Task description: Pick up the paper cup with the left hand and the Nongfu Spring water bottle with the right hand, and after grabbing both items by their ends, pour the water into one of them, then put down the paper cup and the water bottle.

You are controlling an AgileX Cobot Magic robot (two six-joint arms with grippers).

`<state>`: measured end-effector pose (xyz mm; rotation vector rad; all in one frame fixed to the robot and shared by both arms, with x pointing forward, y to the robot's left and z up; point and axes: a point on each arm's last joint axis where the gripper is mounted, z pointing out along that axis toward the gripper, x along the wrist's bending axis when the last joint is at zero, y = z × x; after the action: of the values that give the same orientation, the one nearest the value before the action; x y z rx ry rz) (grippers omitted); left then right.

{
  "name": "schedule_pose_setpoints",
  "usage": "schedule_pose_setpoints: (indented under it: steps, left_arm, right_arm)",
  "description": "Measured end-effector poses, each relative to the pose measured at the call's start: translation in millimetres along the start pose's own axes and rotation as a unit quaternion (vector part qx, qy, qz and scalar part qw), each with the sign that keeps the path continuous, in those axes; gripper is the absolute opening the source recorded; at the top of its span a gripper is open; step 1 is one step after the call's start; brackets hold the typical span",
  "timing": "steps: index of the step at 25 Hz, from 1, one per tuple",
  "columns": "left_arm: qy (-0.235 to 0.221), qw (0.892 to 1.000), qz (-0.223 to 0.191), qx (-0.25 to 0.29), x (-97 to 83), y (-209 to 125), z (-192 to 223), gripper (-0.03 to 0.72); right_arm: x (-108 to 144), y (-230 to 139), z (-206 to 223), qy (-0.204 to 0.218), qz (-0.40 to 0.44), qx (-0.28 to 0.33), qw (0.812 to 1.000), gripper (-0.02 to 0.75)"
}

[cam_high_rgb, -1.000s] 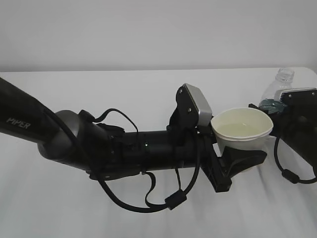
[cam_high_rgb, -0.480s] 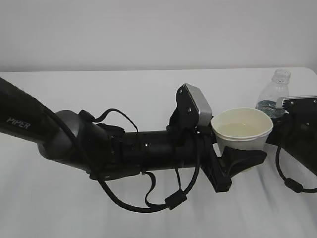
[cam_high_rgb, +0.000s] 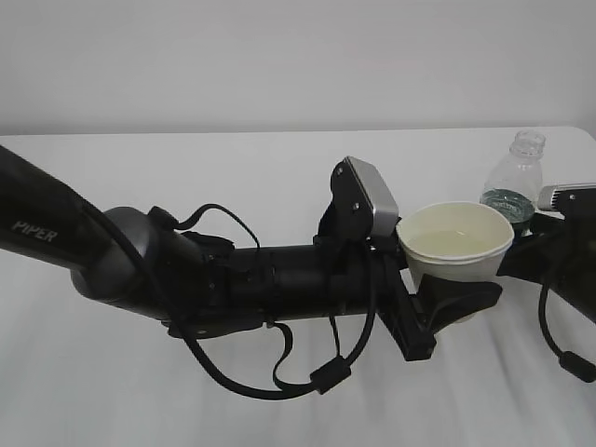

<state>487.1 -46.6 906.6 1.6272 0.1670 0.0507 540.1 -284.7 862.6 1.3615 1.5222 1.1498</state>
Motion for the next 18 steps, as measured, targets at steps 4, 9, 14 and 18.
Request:
schedule_pose_setpoints:
  steps: [4,9,14,18]
  left_arm:
    - [-0.003,1.000,0.000,-0.006,-0.5,1,0,0.456]
    - [0.001,1.000,-0.003,-0.009,0.2,2,0,0.456]
    - [0.021,0.999,-0.016,-0.018,3.9,3,0,0.456]
    - [0.026,0.999,-0.018,-0.020,4.7,4,0,0.456]
  right_arm:
    - [1,4,-13,0.000,0.000,0.000,1.000,0.587]
    - [5,11,-41,0.001,0.000,-0.002,1.000,0.602]
    - [9,14,-75,0.002,-0.001,-0.004,1.000,0.595]
    - [12,15,-100,0.002,-0.001,-0.006,1.000,0.594]
